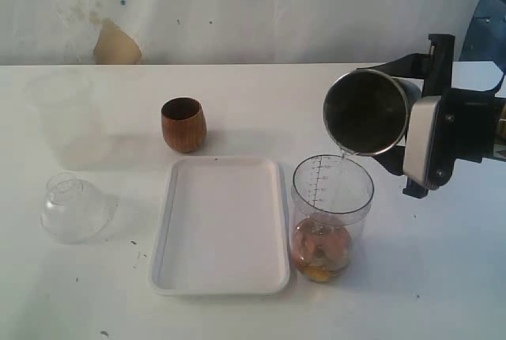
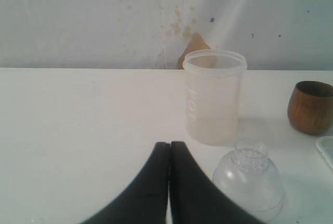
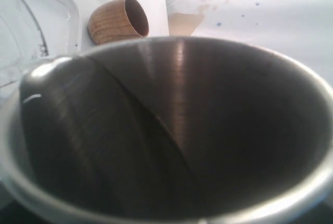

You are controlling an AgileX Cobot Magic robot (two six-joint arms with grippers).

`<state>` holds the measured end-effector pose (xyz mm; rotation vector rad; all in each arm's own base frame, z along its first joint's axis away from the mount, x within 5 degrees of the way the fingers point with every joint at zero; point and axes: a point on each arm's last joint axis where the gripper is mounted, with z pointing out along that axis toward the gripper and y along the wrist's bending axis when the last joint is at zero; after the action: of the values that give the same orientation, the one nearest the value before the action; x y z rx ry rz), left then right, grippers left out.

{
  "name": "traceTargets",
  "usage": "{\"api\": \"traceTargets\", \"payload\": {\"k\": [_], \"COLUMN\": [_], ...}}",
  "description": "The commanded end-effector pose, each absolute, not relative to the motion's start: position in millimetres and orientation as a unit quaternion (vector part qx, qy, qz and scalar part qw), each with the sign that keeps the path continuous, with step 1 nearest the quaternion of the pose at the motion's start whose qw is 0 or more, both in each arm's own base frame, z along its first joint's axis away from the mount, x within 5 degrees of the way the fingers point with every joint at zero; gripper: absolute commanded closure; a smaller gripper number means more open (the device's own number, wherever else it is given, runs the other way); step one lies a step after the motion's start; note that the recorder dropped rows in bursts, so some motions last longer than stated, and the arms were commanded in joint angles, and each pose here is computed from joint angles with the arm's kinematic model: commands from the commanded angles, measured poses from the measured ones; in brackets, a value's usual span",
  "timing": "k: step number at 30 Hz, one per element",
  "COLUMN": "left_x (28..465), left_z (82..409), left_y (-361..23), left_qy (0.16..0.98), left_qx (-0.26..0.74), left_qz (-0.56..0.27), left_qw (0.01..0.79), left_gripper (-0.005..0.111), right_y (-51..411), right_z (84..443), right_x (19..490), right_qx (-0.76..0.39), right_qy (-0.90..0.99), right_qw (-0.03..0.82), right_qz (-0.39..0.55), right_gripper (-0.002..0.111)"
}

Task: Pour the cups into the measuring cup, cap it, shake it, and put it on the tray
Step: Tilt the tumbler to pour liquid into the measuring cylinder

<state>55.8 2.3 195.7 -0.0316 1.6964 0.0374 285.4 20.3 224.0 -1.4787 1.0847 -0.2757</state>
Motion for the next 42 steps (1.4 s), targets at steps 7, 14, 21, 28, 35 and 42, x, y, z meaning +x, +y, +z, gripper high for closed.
{"api": "traceTargets", "payload": {"k": [7,14,21,28,35,42], "left_x": [55.8,55.8,55.8,55.8,55.8,55.8], "left_z": [194.7,194.7,194.7,194.7,194.7,194.7], "left_y": [2.2,2.2,2.2,2.2,2.2,2.2], "left_qy": [0.747,0.747,0.747,0.747,0.747,0.747], "left_qx": [-0.015,-0.015,-0.015,-0.015,-0.015,-0.015], "left_qz": [0.015,0.015,0.015,0.015,0.015,0.015], "left_qw": [0.665,0.665,0.665,0.665,0.665,0.665], "left_gripper": [0.106,0.106,0.106,0.106,0.106,0.106], "right_y": [20.5,20.7,21.9,23.4,26.1,26.1], "right_z": [234.6,234.8,236.1,237.9,241.3,241.3], "right_x": [286.0,285.9,285.1,284.0,281.9,281.9], "right_qx": [-0.641,-0.652,-0.651,-0.666,-0.673,-0.671], "right_qy": [0.431,0.413,0.405,0.368,0.327,0.332], "right_qw": [0.618,0.615,0.622,0.624,0.635,0.636], "right_qz": [-0.146,-0.161,-0.158,-0.180,-0.193,-0.189], "right_gripper": [0.108,0.108,0.108,0.108,0.108,0.108]}}
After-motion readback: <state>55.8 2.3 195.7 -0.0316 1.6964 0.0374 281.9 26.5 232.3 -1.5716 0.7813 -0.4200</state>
